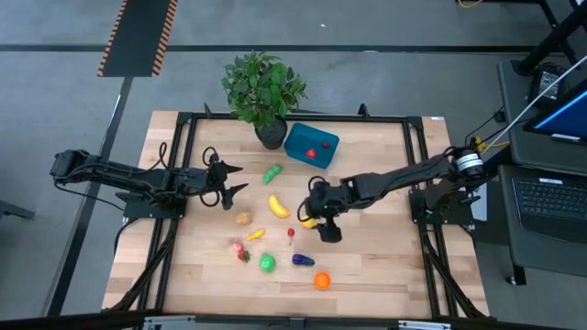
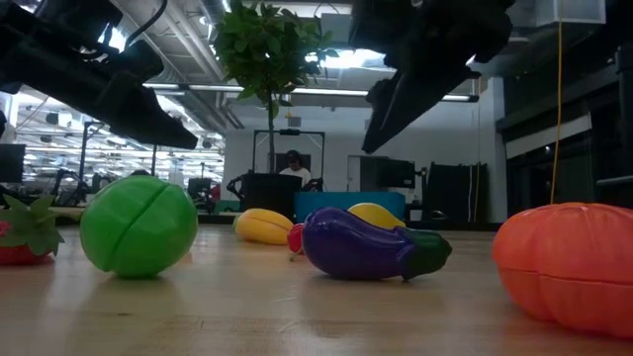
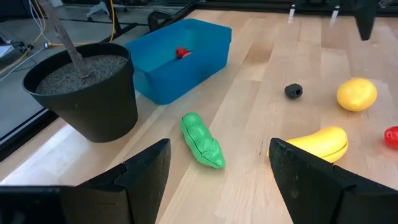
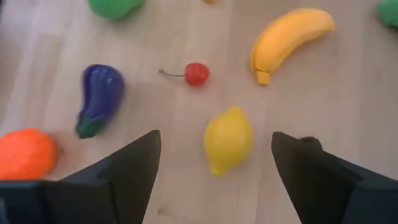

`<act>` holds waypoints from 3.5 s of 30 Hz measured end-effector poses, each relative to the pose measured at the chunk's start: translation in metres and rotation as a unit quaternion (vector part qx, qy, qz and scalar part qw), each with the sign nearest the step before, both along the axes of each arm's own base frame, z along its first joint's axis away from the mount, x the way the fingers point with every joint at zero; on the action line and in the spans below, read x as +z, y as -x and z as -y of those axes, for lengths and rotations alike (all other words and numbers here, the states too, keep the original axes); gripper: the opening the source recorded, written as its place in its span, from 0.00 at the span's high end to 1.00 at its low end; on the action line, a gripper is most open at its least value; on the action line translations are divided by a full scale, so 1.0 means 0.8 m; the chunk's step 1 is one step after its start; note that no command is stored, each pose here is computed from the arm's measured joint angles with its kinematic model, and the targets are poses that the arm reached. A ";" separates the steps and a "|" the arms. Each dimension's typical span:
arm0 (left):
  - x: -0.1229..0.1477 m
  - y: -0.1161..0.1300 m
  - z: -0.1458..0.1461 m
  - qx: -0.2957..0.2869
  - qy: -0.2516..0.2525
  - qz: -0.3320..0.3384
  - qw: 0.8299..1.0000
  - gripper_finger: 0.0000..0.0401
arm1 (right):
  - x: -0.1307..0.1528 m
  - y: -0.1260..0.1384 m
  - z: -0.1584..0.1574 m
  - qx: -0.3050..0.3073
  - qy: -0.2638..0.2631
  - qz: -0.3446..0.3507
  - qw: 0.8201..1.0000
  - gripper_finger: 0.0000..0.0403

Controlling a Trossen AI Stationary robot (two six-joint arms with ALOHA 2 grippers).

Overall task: Pick and placing Produce into tupperware
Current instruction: Put the yellow lemon into the blue container

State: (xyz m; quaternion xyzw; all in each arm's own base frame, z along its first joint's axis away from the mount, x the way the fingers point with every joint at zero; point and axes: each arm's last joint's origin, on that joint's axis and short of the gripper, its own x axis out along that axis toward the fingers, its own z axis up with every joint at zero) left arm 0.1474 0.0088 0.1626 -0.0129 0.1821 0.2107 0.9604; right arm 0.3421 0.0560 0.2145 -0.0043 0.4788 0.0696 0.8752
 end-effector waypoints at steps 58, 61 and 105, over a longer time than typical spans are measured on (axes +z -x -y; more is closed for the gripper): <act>-0.001 0.000 0.001 -0.007 0.002 -0.003 1.000 0.34 | -0.102 -0.032 -0.007 -0.014 0.011 -0.074 0.997 0.24; -0.001 0.000 0.001 -0.007 0.002 -0.003 1.000 0.34 | -0.102 -0.033 -0.007 -0.006 0.017 -0.072 0.997 0.24; -0.001 0.000 0.001 -0.007 0.002 -0.003 1.000 0.34 | -0.055 -0.030 0.005 -0.041 -0.007 -0.037 0.998 0.46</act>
